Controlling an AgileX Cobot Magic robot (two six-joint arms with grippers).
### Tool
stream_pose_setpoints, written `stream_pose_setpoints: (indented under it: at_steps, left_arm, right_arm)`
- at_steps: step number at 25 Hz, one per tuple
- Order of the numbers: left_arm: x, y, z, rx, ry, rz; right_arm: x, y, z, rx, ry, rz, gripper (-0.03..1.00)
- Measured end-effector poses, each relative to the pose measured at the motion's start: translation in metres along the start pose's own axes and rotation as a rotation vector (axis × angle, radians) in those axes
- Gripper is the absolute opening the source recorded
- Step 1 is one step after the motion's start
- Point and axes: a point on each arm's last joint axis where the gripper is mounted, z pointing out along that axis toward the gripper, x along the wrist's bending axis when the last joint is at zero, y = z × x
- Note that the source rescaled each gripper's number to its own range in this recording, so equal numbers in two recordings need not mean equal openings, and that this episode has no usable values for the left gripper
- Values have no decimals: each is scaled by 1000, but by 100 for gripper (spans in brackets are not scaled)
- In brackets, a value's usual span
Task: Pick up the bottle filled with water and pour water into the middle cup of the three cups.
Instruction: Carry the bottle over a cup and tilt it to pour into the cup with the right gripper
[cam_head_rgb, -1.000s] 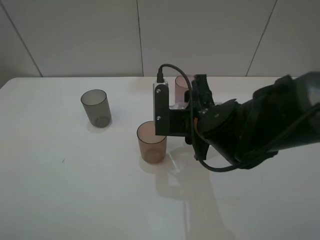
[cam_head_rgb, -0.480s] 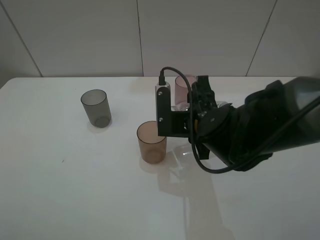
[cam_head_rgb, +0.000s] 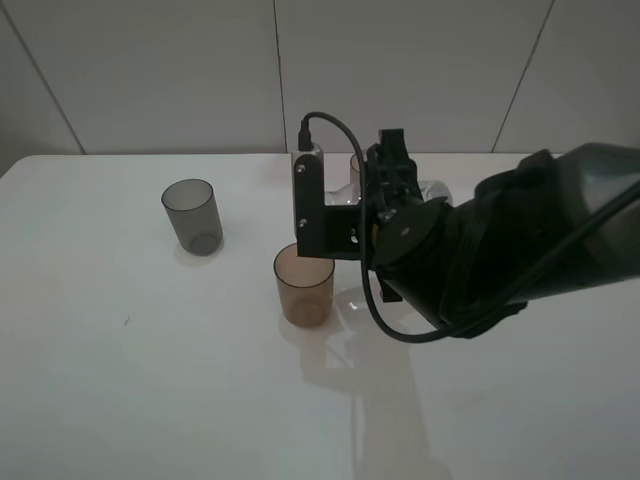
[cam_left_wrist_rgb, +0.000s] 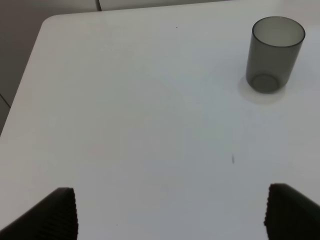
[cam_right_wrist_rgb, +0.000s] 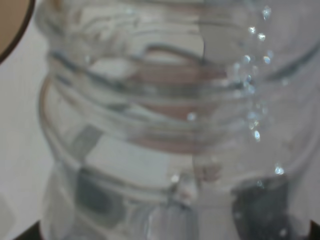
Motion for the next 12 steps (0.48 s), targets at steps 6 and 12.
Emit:
stream_pose_setpoints:
  at_steps: [6, 12]
  left_arm:
    - [0, 0, 0, 0, 0, 0]
    - [0, 0, 0, 0, 0, 0]
  right_arm:
    - [0, 1, -1, 1, -9, -87, 3]
    - [4, 2, 1, 8, 0, -193, 3]
